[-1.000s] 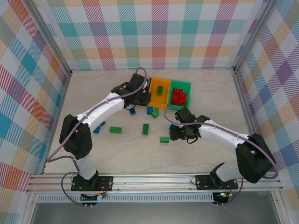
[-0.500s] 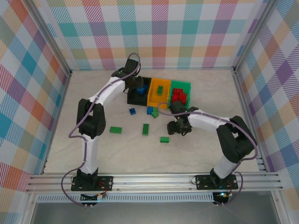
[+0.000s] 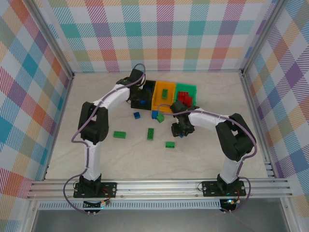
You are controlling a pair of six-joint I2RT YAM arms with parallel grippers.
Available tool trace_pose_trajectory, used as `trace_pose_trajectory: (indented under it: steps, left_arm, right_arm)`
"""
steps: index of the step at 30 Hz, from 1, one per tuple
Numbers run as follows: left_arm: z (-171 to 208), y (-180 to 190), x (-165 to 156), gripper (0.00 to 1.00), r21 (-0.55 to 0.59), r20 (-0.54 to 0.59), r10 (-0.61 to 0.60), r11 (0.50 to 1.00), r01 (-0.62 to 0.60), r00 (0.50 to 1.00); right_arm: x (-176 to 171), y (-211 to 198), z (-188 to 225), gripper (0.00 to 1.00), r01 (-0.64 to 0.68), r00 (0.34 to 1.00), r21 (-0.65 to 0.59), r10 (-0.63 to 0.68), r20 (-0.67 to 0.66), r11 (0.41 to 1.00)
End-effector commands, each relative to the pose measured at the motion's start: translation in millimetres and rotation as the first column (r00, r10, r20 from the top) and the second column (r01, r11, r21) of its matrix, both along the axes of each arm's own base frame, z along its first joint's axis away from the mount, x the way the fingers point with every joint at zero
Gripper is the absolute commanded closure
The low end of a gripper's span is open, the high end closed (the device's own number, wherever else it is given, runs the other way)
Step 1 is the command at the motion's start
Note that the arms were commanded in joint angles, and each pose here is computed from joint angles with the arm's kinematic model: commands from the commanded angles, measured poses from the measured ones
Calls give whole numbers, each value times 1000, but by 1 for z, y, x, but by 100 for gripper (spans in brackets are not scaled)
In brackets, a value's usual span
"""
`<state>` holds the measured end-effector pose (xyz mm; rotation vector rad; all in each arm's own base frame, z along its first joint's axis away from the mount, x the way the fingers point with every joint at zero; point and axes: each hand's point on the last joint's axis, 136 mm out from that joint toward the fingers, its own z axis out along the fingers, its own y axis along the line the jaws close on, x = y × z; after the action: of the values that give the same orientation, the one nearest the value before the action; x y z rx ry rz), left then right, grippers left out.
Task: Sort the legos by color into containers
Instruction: Pick up the lego from the center of the table, then place the lego in the container.
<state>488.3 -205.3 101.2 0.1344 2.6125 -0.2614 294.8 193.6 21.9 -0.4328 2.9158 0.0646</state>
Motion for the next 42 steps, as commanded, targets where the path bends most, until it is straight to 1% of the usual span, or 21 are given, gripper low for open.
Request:
trace_pose_trajectory:
  steps: [1,2,4,8,12,17,20,24,28,30,31,32,34,36,38,40,42]
  left_arm:
    - [50,11,-21,30,-50,108,33,998,-27,994]
    - [52,22,-30,28,-32,117,61,998,-57,991]
    - [52,45,-46,28,16,123,118,993,-120,985]
    - [40,92,-79,29,75,74,234,968,-239,969]
    - [27,133,-116,29,117,35,345,931,-346,938]
    - [16,174,-158,29,172,35,460,872,-458,887]
    - [11,196,-178,27,169,53,532,830,-532,845]
    - [12,217,-196,26,114,64,606,785,-609,793]
    - [13,229,-207,26,98,42,648,755,-649,760]
    - [12,233,-212,25,107,26,662,743,-661,749]
    - [11,236,-214,19,115,23,670,736,-668,742]
    - [9,238,-216,18,117,14,676,731,-672,737]
    - [4,239,-219,18,113,-5,682,727,-677,731]
    - [-3,240,-221,18,109,-32,687,725,-680,726]
    - [-10,240,-221,18,108,-51,691,722,-684,721]
    - [-18,238,-218,18,101,-66,677,735,-670,733]
    - [-26,238,-217,18,113,-81,677,736,-668,732]
  right_arm:
    - [-5,0,1,58,-3,1000,17,3,-17,1000]
    - [-4,1,5,61,-2,1000,25,2,-6,1000]
    - [0,5,15,66,-6,1000,44,5,18,999]
    - [15,23,46,71,-28,997,125,19,75,992]
    - [35,50,81,71,-63,990,228,33,135,972]
    - [66,86,106,70,-90,986,320,39,162,943]
    - [90,110,115,69,-99,983,376,31,183,921]
    - [126,144,118,68,-102,982,431,22,187,897]
    - [162,169,110,67,-98,980,442,8,200,892]
    - [176,180,111,66,-110,977,453,11,215,885]
    - [181,184,110,64,-113,975,458,9,222,882]
    - [186,187,111,60,-116,974,463,8,228,879]
    - [191,191,111,48,-120,973,463,11,232,878]
    - [191,192,115,41,-127,973,466,17,232,876]
    - [187,191,121,37,-137,971,464,26,237,875]
    - [180,189,131,36,-153,967,465,37,250,872]
    - [171,185,140,35,-169,963,464,47,264,869]
